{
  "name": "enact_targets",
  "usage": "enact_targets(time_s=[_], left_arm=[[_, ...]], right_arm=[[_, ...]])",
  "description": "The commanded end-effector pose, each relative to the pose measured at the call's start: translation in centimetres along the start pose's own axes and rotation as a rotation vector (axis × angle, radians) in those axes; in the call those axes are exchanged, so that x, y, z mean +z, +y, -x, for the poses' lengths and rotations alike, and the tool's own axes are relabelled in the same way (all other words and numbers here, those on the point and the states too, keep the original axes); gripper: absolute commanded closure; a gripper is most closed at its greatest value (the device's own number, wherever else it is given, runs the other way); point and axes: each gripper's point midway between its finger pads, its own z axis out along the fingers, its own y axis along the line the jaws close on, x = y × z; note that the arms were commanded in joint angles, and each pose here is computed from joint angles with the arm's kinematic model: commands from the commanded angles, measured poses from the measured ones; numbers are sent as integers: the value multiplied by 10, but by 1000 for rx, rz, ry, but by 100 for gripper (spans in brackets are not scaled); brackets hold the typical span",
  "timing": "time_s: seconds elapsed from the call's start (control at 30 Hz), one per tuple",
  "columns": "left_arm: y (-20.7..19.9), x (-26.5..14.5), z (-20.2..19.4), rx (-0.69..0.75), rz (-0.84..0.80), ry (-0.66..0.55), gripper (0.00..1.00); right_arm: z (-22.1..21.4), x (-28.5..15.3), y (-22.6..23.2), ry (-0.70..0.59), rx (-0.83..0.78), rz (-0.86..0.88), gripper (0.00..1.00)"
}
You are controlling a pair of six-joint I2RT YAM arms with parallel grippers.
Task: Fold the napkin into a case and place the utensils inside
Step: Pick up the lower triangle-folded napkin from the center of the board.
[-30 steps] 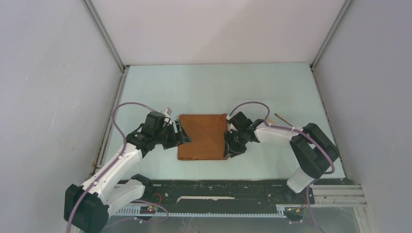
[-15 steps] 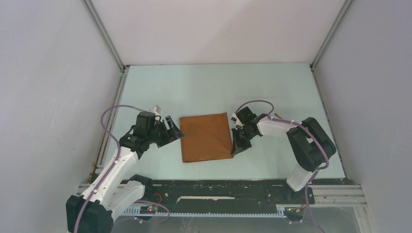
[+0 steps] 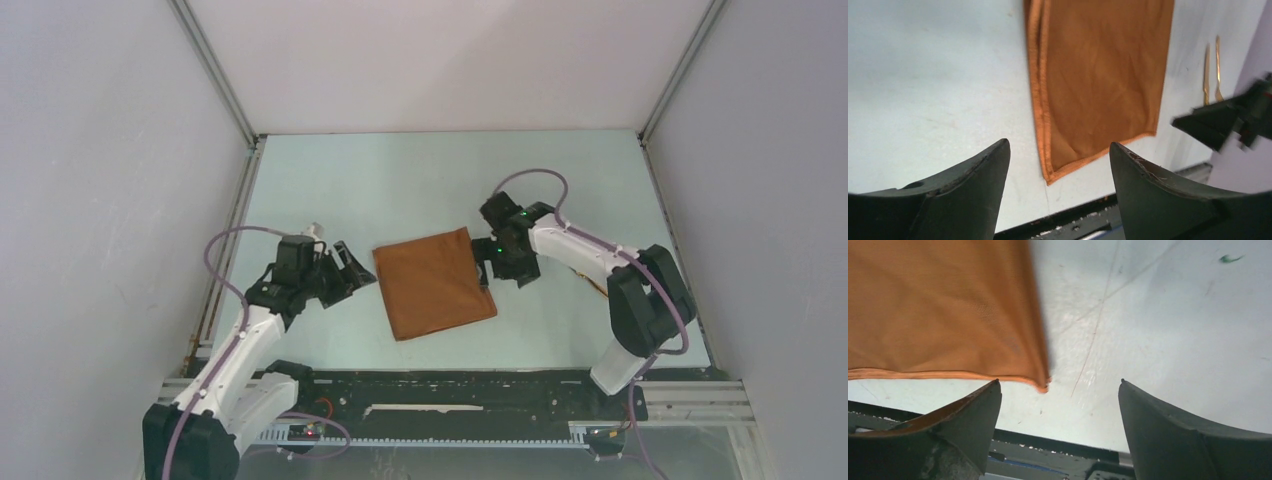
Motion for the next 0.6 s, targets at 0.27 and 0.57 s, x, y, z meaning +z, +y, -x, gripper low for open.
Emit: enact_targets(time_s=[0.27,0.57], left_arm=[[49,-105,95,-85,427,-553,9],[46,-126,105,-77,475,-588,7]], right_arm=[[-10,-32,194,-80,-138,99,13],[-32,5,259,57,-225,73,29]])
